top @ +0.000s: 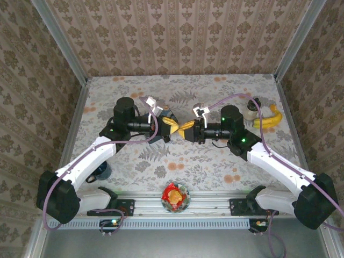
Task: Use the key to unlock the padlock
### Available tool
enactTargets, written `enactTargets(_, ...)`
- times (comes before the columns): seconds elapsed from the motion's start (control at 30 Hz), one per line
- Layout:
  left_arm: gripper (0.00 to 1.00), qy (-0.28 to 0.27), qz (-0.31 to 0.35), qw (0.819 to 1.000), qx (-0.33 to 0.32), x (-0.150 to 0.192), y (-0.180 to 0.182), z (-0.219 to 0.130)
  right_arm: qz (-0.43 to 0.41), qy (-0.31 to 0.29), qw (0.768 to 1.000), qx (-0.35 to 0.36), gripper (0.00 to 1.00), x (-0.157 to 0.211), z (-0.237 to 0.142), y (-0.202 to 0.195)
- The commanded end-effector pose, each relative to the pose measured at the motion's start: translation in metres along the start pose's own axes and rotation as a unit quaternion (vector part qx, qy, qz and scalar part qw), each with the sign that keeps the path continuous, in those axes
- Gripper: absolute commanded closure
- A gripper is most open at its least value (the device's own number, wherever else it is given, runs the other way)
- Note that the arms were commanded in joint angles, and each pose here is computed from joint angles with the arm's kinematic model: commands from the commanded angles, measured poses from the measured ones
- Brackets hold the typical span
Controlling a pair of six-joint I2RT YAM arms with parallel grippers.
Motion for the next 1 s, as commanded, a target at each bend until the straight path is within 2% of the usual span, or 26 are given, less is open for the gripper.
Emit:
enactTargets(0.0, 1.00, -0.010, 0.012, 1.000, 0.008, -0.005, -0.006, -0.004, -0.012, -0.005, 1.000, -0.014, 0.79, -0.010, -0.001, 0.009)
enactTargets(0.23, 1.00, -0.013, 0.012, 1.000, 0.002, -0.006, -0.005, -0.005, -0.008, -0.003, 1.000, -0.010, 0.90, -0.010, -0.003, 0.006)
enactTargets(0.33, 1.00, -0.013, 0.009, 1.000, -0.008, -0.006, -0.003, -0.006, -0.008, -0.004, 1.000, -0.009, 1.00, -0.010, -0.004, 0.006)
enactTargets(0.4, 0.98, -0.014, 0.001, 1.000, -0.025, -0.005, 0.001, -0.007, -0.007, -0.005, 1.000, -0.007, 1.00, -0.010, -0.005, 0.006)
enactTargets(0.47, 0.86, -0.018, -0.009, 0.999, -0.045, -0.006, 0.006, -0.011, -0.005, -0.009, 1.000, 0.003, 1.00, -0.010, -0.007, 0.006)
enactTargets(0.57, 0.54, -0.034, -0.022, 0.996, -0.086, -0.010, 0.014, -0.018, 0.004, -0.018, 0.999, 0.033, 1.00, -0.007, -0.013, 0.002)
enactTargets(0.63, 0.38, -0.046, -0.025, 0.992, -0.115, -0.012, 0.018, -0.024, 0.009, -0.024, 0.998, 0.060, 1.00, -0.005, -0.018, -0.002)
enactTargets(0.83, 0.13, -0.043, -0.045, 0.965, -0.254, -0.002, 0.038, -0.038, 0.028, -0.025, 0.991, 0.131, 1.00, 0.002, -0.032, -0.010)
enactTargets(0.93, 0.00, -0.036, -0.078, 0.935, -0.344, 0.012, 0.052, -0.044, 0.046, -0.018, 0.983, 0.176, 1.00, 0.009, -0.037, -0.022)
enactTargets(0.97, 0.00, -0.026, -0.092, 0.922, -0.375, 0.020, 0.056, -0.046, 0.053, -0.015, 0.980, 0.190, 1.00, 0.011, -0.038, -0.026)
Point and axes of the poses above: each hand's point on the last joint's axis, 136 mm out from that joint toward the fingers, its own z axis out along the fingers, its own y axis along the line the jaws close on, x = y × z, the point moved 6 cm from there along -z, back along the fingers, and after that the axes turned 14 degrees about z, right-handed, at the moved point
